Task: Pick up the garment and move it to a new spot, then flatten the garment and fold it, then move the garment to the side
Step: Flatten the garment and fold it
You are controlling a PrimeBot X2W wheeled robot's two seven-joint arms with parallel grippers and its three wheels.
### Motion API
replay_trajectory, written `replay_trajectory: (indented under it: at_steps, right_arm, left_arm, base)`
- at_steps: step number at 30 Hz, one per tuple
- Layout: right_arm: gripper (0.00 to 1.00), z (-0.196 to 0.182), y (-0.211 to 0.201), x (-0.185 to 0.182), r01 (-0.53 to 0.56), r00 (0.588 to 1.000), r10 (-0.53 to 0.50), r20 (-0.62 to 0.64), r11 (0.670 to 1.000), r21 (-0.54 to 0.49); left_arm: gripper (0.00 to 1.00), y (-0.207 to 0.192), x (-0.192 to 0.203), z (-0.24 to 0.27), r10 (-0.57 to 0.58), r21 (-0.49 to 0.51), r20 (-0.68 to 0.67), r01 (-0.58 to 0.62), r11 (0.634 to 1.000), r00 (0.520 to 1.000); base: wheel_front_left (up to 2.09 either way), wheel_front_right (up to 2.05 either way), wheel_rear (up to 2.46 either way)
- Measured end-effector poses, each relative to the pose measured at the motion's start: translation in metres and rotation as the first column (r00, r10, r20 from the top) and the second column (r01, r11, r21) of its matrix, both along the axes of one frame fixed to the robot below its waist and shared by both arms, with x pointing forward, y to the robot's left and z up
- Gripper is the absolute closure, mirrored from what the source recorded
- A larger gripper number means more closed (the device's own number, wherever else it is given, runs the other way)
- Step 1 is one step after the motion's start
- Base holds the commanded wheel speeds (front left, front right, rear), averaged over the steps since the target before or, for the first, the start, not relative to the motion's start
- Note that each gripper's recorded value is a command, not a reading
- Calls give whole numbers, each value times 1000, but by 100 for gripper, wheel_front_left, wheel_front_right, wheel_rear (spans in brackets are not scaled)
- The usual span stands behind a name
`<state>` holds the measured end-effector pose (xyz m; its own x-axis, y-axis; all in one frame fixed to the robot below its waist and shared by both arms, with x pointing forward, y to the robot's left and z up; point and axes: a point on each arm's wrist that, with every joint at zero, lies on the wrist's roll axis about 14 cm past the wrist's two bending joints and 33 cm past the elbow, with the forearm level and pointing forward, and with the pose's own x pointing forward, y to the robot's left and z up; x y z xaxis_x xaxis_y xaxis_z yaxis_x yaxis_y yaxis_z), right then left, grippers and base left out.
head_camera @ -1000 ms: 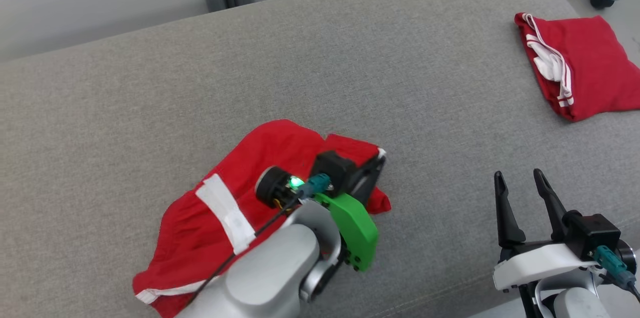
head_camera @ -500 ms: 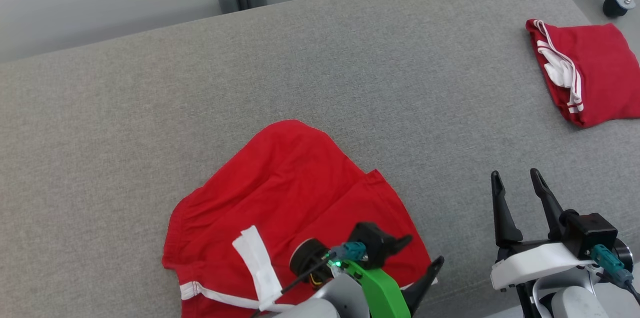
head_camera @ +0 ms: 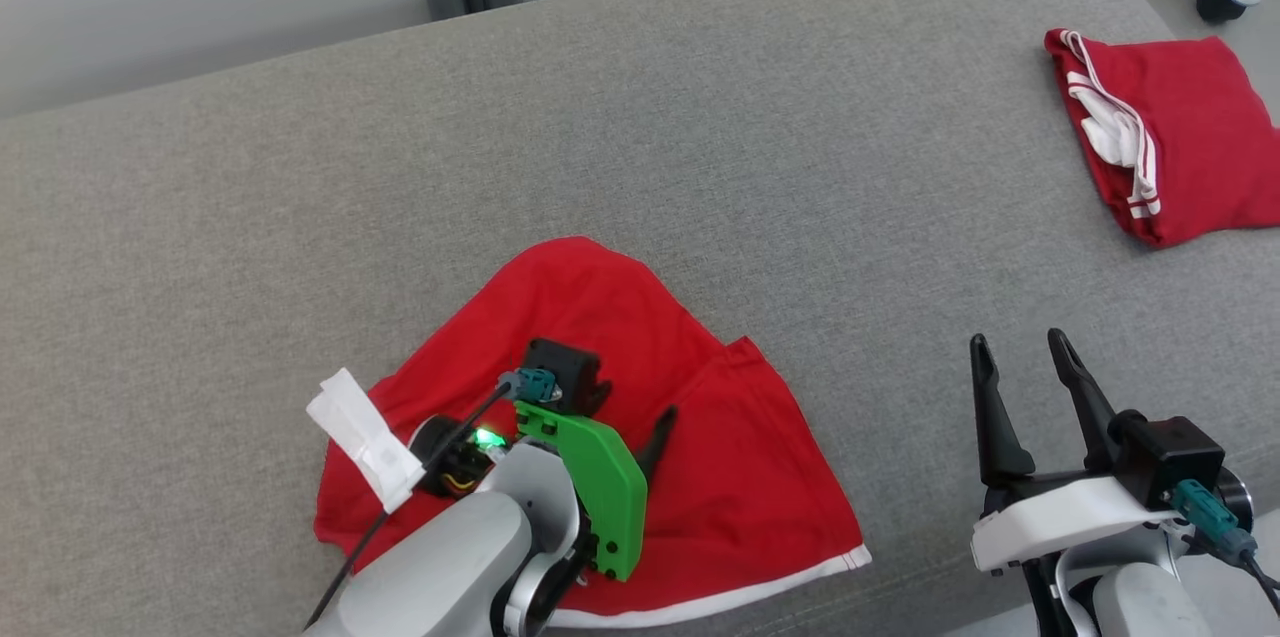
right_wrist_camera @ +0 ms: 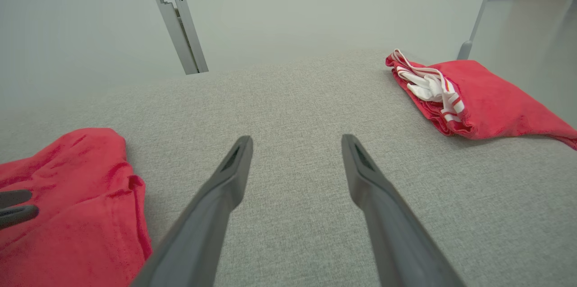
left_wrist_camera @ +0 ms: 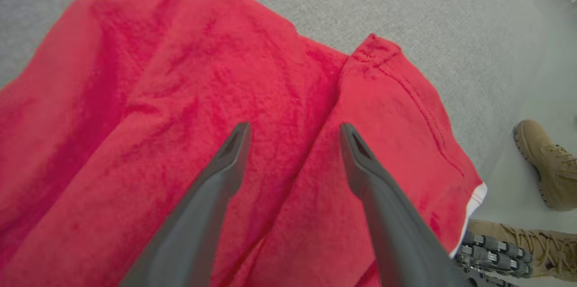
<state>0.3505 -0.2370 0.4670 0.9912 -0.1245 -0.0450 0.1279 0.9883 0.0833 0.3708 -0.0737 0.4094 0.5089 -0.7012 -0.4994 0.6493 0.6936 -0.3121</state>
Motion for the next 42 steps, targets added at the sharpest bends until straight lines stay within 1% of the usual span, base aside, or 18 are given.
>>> replay_trajectory:
  at_steps: [2,7,9,10,12,15,20,23,27,32,34,35,36,37,40,42]
  right_arm:
    - [0,2,-2,1,4,1000,-4,5,1000,-2]
    - [0,-1,-8,-2,23,1000,-23,-6,1000,-8]
    - [0,-2,-9,-3,27,1000,-27,-9,1000,-9]
    - [0,-2,-10,-4,29,999,-30,-11,1000,-10]
    - [0,-3,-10,-5,32,999,-33,-15,999,-10]
    - [0,-4,-12,-6,38,999,-38,-19,999,-11]
    - [0,-3,-13,-5,41,999,-41,-16,999,-14]
    - [0,0,-16,-5,50,999,-50,-11,999,-19]
    - [0,-4,-19,-7,60,998,-61,-24,998,-22]
    - [0,-5,-22,-7,69,997,-70,-31,997,-27]
    - [0,-6,-25,-9,79,996,-80,-38,996,-28]
    - [0,-7,-27,-10,84,995,-85,-42,996,-26]
    - [0,-8,-27,-11,88,995,-89,-44,996,-26]
    - [0,-9,-29,-12,93,994,-94,-47,995,-26]
    - [0,-8,-35,-15,115,992,-116,-45,993,-25]
    - [0,-9,-38,-18,125,991,-126,-49,992,-24]
  left_arm:
    - [0,-4,-6,-8,-22,5,-39,22,1000,999]
    - [0,1,-13,-37,-72,113,-87,82,990,994]
    - [0,1,-12,-42,-85,132,-86,95,987,993]
    - [100,-1,-10,-42,-85,132,-69,93,987,994]
    - [100,-3,-5,-42,-89,134,-41,94,987,995]
    - [100,-2,19,-33,-29,114,60,22,993,998]
    - [100,10,59,-19,82,89,164,-97,991,983]
    - [100,15,83,-7,131,62,232,-149,987,964]
    - [100,16,121,22,179,3,358,-193,981,916]
    - [100,16,155,40,177,5,452,-201,980,874]
    - [100,17,164,41,178,15,463,-209,978,868]
    - [80,17,166,39,181,20,460,-214,977,869]
    - [51,17,166,36,180,24,457,-214,977,871]
    - [0,17,166,32,179,27,446,-213,977,877]
    - [0,17,166,31,197,14,426,-224,974,883]
    - [0,20,165,32,231,-12,403,-248,969,886]
  base:
    - [0,0,0]
    - [0,0,0]
    - [0,0,0]
    - [0,0,0]
    - [0,0,0]
    - [0,0,0]
    - [0,0,0]
    - [0,0,0]
    - [0,0,0]
    - [0,0,0]
    - [0,0,0]
    - [0,0,0]
    - [0,0,0]
    - [0,0,0]
    - [0,0,0]
    - [0,0,0]
